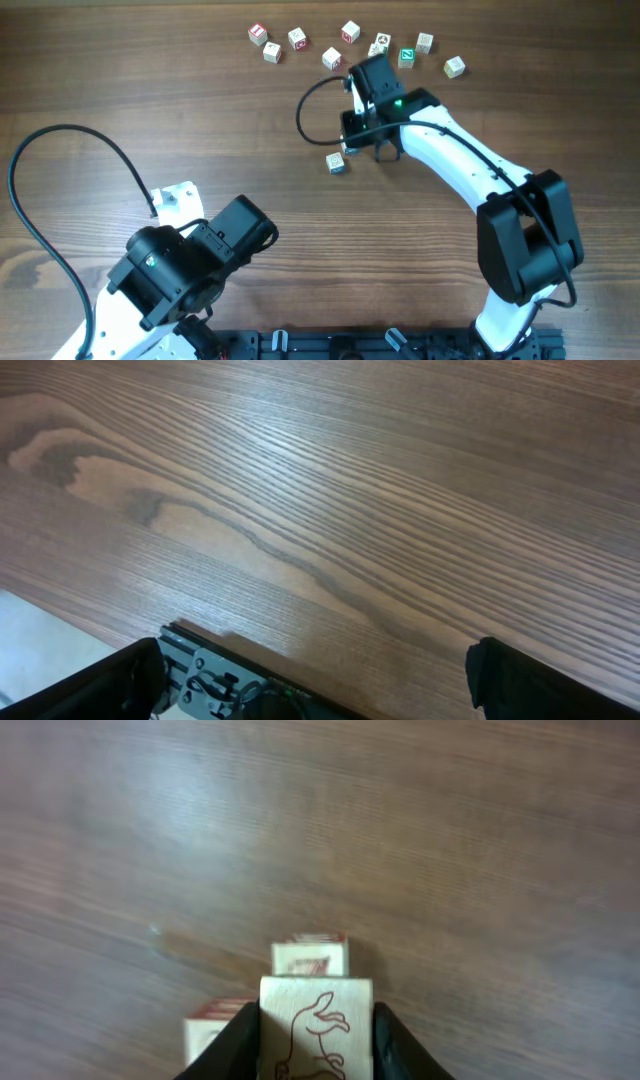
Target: Form a tower
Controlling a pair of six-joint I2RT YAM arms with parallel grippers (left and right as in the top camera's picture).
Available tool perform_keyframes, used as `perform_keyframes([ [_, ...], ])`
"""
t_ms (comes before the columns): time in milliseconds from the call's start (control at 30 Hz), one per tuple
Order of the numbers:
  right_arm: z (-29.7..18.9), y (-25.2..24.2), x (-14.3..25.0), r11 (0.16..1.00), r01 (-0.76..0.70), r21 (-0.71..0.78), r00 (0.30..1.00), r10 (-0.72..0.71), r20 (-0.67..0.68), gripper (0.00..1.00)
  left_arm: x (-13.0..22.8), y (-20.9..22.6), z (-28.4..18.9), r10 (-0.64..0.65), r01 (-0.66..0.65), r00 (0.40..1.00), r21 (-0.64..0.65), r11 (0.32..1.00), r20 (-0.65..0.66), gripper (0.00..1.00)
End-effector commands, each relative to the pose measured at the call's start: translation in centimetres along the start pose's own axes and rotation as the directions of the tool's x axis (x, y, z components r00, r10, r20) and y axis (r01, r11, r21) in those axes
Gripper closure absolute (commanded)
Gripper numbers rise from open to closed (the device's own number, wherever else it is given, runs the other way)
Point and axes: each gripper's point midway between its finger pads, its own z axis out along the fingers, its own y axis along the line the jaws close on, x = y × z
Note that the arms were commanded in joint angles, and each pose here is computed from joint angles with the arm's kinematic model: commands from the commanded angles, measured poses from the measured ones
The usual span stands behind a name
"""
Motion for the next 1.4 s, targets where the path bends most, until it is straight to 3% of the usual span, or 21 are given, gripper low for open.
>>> perform_keyframes([
  [0, 1.4, 0.0, 2.0, 0.999, 0.044, -0.007, 0.998, -0.044, -0.039, 0.74, -0.1, 0.1, 0.0, -0.023, 0.023, 1.0, 0.0, 1.0, 0.007, 0.0],
  [333, 1.8, 1.8, 1.3, 0.99, 0.138, -0.029, 0.99, -0.138, 0.006, 0.73, -0.1, 0.1, 0.0, -0.023, 0.023, 1.0, 0.0, 1.0, 0.007, 0.0],
  [500, 3.2, 1.3, 1.1, 0.99, 0.14, -0.003, 0.99, -0.14, 0.01, 0.67, -0.1, 0.1, 0.0, -0.023, 0.023, 1.0, 0.0, 1.0, 0.007, 0.0],
  [633, 3.8, 0.7, 1.9, 0.99, 0.142, 0.022, 0.99, -0.141, -0.022, 0.75, -0.1, 0.1, 0.0, -0.023, 0.023, 1.0, 0.0, 1.0, 0.007, 0.0],
  [1367, 1.2, 0.0, 0.4, 0.99, 0.117, 0.082, 0.992, -0.12, 0.034, 0.75, -0.1, 0.1, 0.0, -0.023, 0.023, 1.0, 0.0, 1.0, 0.007, 0.0],
])
